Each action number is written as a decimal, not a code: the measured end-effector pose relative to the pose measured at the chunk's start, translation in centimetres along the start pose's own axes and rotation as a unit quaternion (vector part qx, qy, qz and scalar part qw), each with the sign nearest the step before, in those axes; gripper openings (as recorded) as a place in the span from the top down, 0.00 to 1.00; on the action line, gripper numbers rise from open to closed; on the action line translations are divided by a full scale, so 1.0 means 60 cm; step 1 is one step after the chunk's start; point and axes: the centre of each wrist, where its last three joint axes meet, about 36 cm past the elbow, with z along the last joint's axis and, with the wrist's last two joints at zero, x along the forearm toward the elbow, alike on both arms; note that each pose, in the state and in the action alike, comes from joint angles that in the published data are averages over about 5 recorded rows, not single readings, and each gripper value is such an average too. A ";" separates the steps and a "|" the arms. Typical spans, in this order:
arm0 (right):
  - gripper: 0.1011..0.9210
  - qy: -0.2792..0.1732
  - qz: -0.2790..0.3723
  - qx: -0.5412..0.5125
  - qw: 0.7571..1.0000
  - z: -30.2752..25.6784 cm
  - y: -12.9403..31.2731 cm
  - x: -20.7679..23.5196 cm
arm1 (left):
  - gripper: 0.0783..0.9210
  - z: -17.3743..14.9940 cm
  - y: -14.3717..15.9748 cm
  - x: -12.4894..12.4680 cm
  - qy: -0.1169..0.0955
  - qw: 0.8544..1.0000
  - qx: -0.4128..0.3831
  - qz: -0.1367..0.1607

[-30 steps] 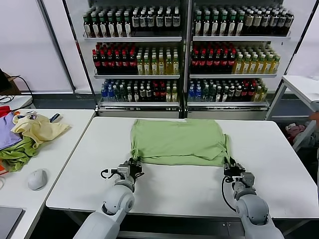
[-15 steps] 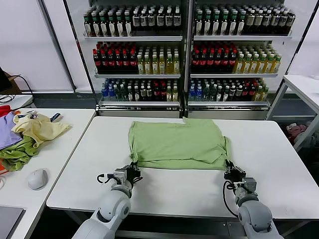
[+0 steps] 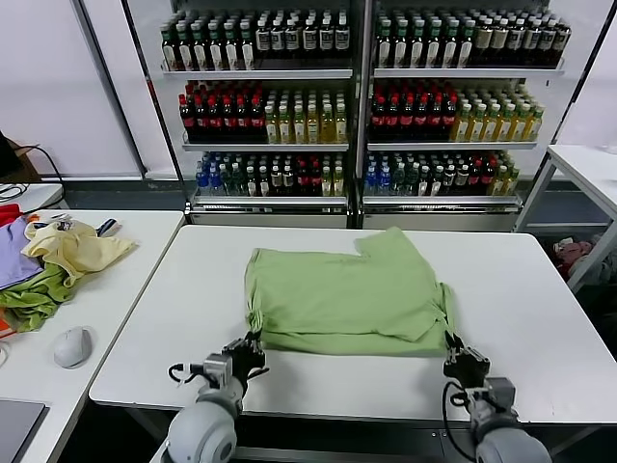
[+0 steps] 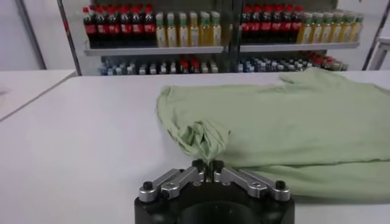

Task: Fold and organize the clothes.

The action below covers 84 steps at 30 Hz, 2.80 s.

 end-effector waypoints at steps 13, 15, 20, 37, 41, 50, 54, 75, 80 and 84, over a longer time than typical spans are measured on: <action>0.80 0.035 0.010 0.042 0.998 -0.010 0.004 0.102 | 0.88 0.035 -0.010 0.113 0.031 0.999 -0.023 0.003; 0.73 0.033 0.010 0.045 0.998 -0.016 0.004 0.109 | 0.80 0.038 -0.009 0.124 0.037 0.999 -0.028 0.000; 0.58 0.014 0.012 0.048 0.999 -0.034 0.003 0.120 | 0.64 0.037 -0.004 0.144 0.041 0.998 -0.039 -0.007; 0.12 -0.046 0.020 0.021 0.999 -0.108 -0.019 0.001 | 0.12 -0.015 0.031 0.091 -0.016 0.999 -0.035 -0.032; 0.12 -0.047 0.017 0.014 0.999 -0.127 -0.024 -0.061 | 0.12 -0.031 0.040 0.044 -0.026 0.998 -0.035 -0.039; 0.12 -0.030 0.002 0.004 1.000 -0.163 -0.009 -0.208 | 0.12 -0.073 0.051 -0.063 -0.028 0.998 -0.028 -0.043; 0.12 -0.014 -0.004 0.006 1.000 -0.173 0.003 -0.268 | 0.12 -0.089 0.055 -0.115 -0.019 0.999 -0.024 -0.044; 0.12 0.079 -0.014 0.003 0.997 -0.204 0.043 -0.490 | 0.12 -0.152 0.069 -0.312 0.040 0.997 0.004 -0.068; 0.17 0.096 -0.017 0.001 0.995 -0.198 0.055 -0.515 | 0.12 -0.153 0.069 -0.327 0.051 0.997 0.011 -0.061; 0.30 0.108 -0.020 0.000 0.994 -0.190 0.064 -0.526 | 0.22 -0.149 0.067 -0.331 0.056 0.997 0.010 -0.054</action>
